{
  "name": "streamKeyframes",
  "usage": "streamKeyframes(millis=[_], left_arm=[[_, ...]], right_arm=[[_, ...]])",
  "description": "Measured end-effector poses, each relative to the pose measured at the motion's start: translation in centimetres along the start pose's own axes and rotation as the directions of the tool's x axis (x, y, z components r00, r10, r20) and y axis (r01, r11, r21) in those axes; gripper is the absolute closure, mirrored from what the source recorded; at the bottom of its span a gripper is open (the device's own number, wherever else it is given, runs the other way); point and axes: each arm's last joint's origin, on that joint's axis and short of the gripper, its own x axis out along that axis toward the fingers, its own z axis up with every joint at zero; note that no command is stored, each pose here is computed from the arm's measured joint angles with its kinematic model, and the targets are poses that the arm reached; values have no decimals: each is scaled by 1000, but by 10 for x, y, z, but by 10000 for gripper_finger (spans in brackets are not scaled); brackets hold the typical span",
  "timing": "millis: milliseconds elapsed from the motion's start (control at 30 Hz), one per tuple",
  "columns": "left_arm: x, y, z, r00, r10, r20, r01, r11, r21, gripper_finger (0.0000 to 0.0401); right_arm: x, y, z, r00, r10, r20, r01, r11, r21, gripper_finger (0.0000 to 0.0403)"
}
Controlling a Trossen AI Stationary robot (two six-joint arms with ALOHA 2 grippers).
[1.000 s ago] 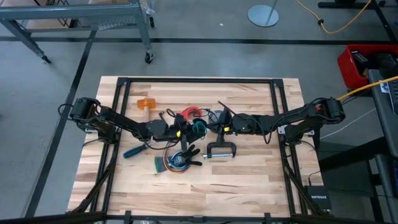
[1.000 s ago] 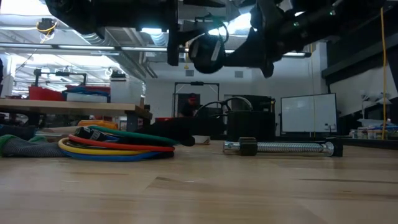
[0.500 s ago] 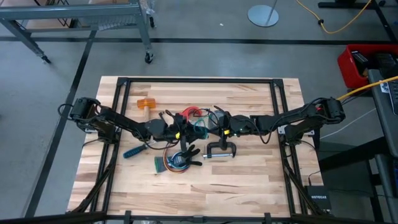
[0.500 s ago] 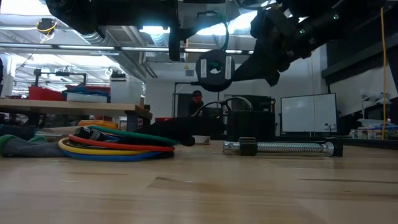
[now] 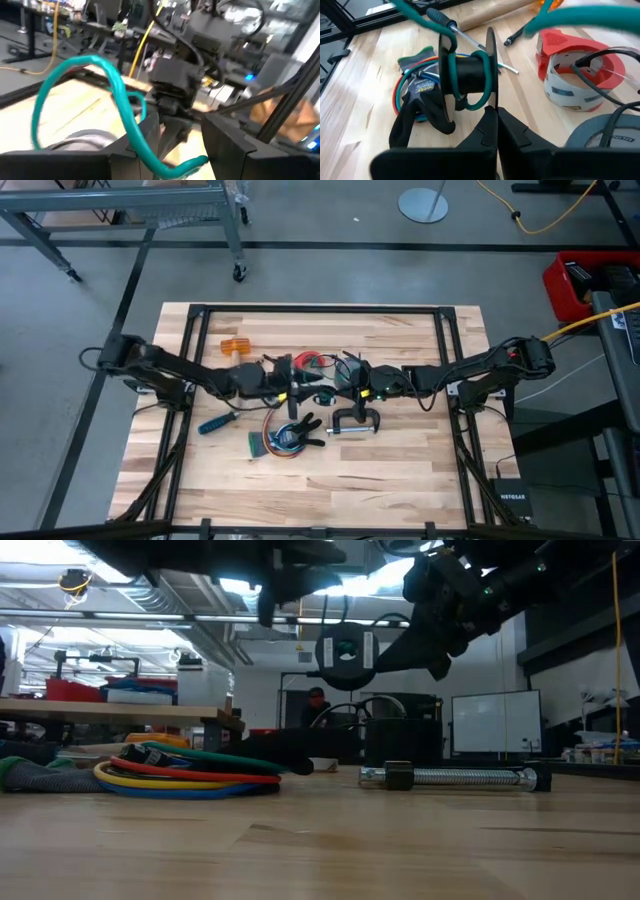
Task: Coil cords
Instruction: Uncoil the blue wire from the spool
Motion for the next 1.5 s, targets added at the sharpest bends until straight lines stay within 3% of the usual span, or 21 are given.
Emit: streamKeyframes(millis=[233, 467, 567, 800, 1133, 1267, 1367, 1500], left_arm=[[-41, 3, 20, 976, 148, -162, -134, 986, 95, 261], [-74, -5, 20, 938, 146, -314, -128, 989, 75, 261], [-78, -11, 16, 928, 127, -351, -102, 991, 88, 261], [-76, -17, 9, 923, 107, -370, -56, 987, 148, 261], [-74, -18, 11, 933, 97, -347, -70, 994, 89, 261], [-74, -14, 10, 925, 122, -360, -111, 992, 51, 261], [-72, -14, 8, 921, 130, -368, -139, 990, 1, 261], [-68, -15, 3, 916, 131, -379, -129, 991, 30, 261]], right_arm=[[0, 1, 3, 1000, 8, 30, -8, 1000, 2, 403], [-2, 6, 21, 978, 56, 202, -60, 998, 12, 402], [-6, 10, 36, 940, 89, 330, -99, 995, 11, 402], [-21, 18, 72, 785, 140, 604, -149, 988, -35, 402], [-31, 27, 105, 709, 143, 691, -89, 990, -114, 402], [-29, 27, 106, 741, 135, 657, -62, 989, -134, 402], [-23, 25, 98, 805, 119, 581, -45, 989, -139, 402], [-14, 22, 84, 898, 84, 432, -6, 984, -180, 402]])
